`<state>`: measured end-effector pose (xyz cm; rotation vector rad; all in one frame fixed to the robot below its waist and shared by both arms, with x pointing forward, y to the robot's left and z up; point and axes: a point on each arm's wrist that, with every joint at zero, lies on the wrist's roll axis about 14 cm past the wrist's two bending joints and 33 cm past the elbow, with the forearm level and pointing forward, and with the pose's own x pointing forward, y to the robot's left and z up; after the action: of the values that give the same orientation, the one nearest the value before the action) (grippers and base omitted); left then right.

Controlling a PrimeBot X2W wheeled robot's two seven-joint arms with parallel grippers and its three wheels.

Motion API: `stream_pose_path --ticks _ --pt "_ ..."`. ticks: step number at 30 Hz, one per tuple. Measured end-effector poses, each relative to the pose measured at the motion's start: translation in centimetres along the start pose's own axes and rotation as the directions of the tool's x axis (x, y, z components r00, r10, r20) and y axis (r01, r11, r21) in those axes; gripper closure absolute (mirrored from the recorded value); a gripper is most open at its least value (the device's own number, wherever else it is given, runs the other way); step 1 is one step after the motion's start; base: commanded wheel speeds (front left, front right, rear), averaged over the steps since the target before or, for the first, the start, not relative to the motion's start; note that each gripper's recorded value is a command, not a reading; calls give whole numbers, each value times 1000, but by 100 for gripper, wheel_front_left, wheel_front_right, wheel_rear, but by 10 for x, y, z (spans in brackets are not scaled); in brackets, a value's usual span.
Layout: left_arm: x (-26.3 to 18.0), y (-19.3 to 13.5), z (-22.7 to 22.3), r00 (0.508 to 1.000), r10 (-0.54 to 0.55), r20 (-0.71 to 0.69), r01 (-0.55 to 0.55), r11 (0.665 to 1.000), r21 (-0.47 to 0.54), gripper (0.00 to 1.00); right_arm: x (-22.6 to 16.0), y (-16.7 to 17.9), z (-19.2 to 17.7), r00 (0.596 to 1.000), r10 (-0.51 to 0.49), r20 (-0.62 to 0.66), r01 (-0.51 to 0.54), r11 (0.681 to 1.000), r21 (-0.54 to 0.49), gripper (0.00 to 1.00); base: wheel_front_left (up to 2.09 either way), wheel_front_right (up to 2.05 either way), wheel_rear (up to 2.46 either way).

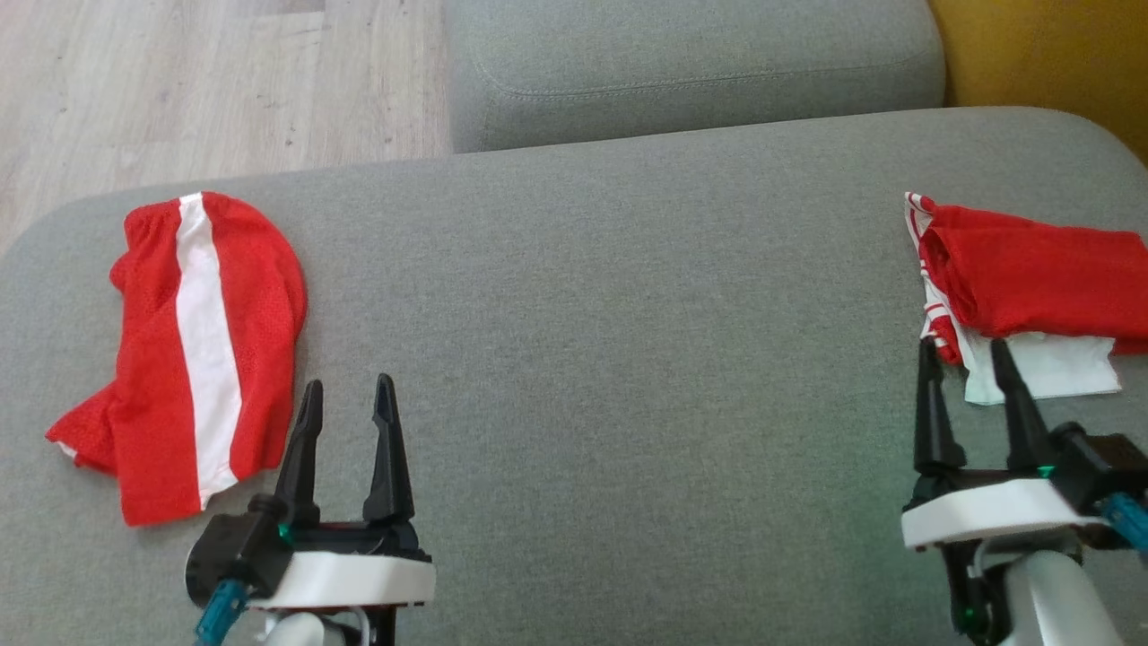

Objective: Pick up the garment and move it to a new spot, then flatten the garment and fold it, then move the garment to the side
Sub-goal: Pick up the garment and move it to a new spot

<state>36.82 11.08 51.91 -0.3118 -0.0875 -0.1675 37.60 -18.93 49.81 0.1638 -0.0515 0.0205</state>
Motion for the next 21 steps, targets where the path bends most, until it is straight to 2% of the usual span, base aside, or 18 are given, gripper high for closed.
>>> stream_pose_path --ticks 15,21 --pt "-1 4 0 1000 13 0 -13 1000 1 0 1 10 -13 999 29 -41 -28 1000 4 0 0 0 0" --pt "-8 18 6 998 63 16 -63 998 11 0 6 32 -17 994 93 -49 -92 996 14 0 0 0 0"
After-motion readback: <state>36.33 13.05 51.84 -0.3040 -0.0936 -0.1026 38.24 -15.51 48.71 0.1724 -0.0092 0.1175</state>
